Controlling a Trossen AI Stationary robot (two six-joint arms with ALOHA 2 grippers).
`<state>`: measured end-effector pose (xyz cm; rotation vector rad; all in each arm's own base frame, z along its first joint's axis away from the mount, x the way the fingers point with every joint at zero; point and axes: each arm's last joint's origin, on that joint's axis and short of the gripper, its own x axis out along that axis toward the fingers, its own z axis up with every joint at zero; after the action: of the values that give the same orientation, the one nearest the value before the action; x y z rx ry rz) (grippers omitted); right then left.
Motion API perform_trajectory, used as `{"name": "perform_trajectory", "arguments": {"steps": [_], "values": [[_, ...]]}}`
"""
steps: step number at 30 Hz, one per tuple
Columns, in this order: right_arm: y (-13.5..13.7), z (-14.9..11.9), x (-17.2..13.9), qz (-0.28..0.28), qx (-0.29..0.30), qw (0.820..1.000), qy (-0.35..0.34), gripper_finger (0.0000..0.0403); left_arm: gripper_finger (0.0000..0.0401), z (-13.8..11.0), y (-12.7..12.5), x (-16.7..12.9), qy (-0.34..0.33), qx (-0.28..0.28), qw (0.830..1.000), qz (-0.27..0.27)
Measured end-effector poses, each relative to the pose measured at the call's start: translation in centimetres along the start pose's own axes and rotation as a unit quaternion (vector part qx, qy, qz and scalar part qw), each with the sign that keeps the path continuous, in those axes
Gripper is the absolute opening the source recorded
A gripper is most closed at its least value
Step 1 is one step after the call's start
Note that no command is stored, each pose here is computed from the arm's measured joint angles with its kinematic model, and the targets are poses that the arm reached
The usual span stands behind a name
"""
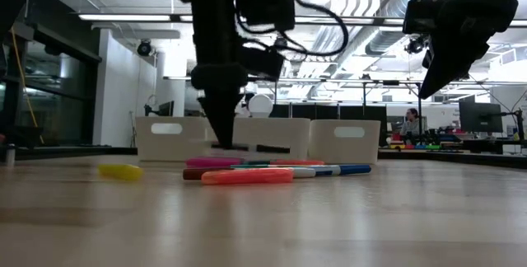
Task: Pick & Place Markers
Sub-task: Put the black marker pen into the left white bin
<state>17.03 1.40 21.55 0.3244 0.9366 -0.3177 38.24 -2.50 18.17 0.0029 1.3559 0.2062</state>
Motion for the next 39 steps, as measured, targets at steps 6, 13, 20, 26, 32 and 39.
{"name": "perform_trajectory", "arguments": {"steps": [6,13,20,26,32,39], "values": [[0.0,0.0,0.0,0.0,0.0,1.0,0.0,0.0,0.0015,0.3,0.8,-1.2,0.024,-0.021,0.999,0.008],[0.0,0.0,0.0,0.0,0.0,1.0,0.0,0.0,0.0015,0.1,3.3,-4.2,-0.003,-0.07,0.998,0.01],[0.0,0.0,0.0,0.0,0.002,1.0,0.0,0.0,0.0015,-1.3,6.7,-8.3,-0.031,-0.131,0.99,0.052],[0.0,0.0,0.0,-0.001,0.001,1.0,-0.002,0.0,0.0015,-2.6,11.0,-10.4,-0.041,-0.203,0.974,0.095],[0.0,0.0,0.0,-0.001,0.0,1.0,-0.003,0.0,0.0015,-3.8,15.4,-10.8,-0.028,-0.307,0.945,0.114],[0.1,0.2,0.0,0.003,0.002,1.0,-0.01,0.0,0.0015,-5.4,19.6,-10.2,-0.008,-0.44,0.89,0.121]]}}
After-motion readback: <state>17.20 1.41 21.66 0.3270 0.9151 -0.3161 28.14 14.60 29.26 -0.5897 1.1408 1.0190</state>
